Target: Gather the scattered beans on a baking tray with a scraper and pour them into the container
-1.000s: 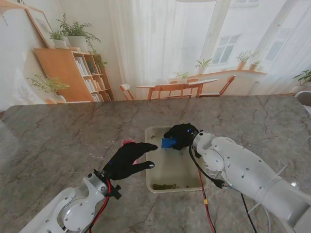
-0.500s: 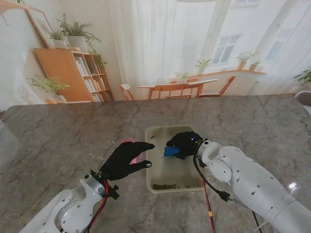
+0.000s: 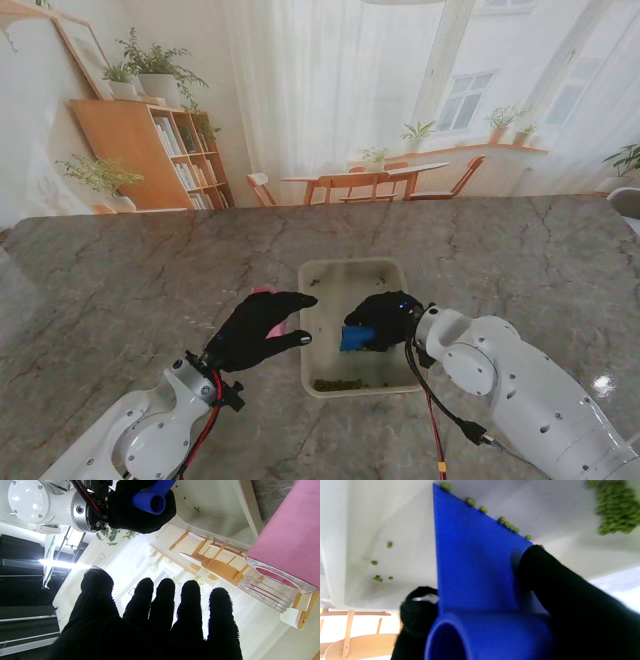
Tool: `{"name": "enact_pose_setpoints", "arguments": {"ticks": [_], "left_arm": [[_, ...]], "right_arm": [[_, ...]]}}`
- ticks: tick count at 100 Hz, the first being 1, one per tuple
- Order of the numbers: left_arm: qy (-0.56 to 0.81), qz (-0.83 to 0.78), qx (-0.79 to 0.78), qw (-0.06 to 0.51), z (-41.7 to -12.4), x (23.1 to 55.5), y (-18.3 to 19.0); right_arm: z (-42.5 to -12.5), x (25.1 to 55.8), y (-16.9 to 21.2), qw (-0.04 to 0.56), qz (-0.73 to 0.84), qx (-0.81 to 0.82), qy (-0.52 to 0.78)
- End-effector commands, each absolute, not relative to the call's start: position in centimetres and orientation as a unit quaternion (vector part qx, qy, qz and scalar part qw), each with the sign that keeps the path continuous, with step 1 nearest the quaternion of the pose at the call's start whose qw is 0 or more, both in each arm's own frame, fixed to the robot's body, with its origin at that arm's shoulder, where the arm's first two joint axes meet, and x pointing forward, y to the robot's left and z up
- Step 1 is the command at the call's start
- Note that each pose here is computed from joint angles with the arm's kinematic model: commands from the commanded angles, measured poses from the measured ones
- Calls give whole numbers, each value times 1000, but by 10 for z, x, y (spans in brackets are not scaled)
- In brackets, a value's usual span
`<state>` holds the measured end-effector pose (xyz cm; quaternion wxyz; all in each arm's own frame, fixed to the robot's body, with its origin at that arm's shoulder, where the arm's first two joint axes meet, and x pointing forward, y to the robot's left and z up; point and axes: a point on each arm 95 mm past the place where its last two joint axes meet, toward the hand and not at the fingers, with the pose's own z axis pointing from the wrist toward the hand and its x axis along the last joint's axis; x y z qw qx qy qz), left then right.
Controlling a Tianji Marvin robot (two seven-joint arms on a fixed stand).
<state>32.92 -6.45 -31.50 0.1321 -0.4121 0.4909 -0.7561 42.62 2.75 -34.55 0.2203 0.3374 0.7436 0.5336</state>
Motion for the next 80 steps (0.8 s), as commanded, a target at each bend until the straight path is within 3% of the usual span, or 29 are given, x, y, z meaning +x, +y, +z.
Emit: {"name": "enact_pose_setpoints", "arguments": {"ticks": [1,80], "left_arm": [[489,-756,-414,131,-316,327,-66],[490,-755,-416,131,-316,328,-66]], "right_arm": [[-359,415,22,203,520,345,755],[-351,378,21,161,524,353,759]]}}
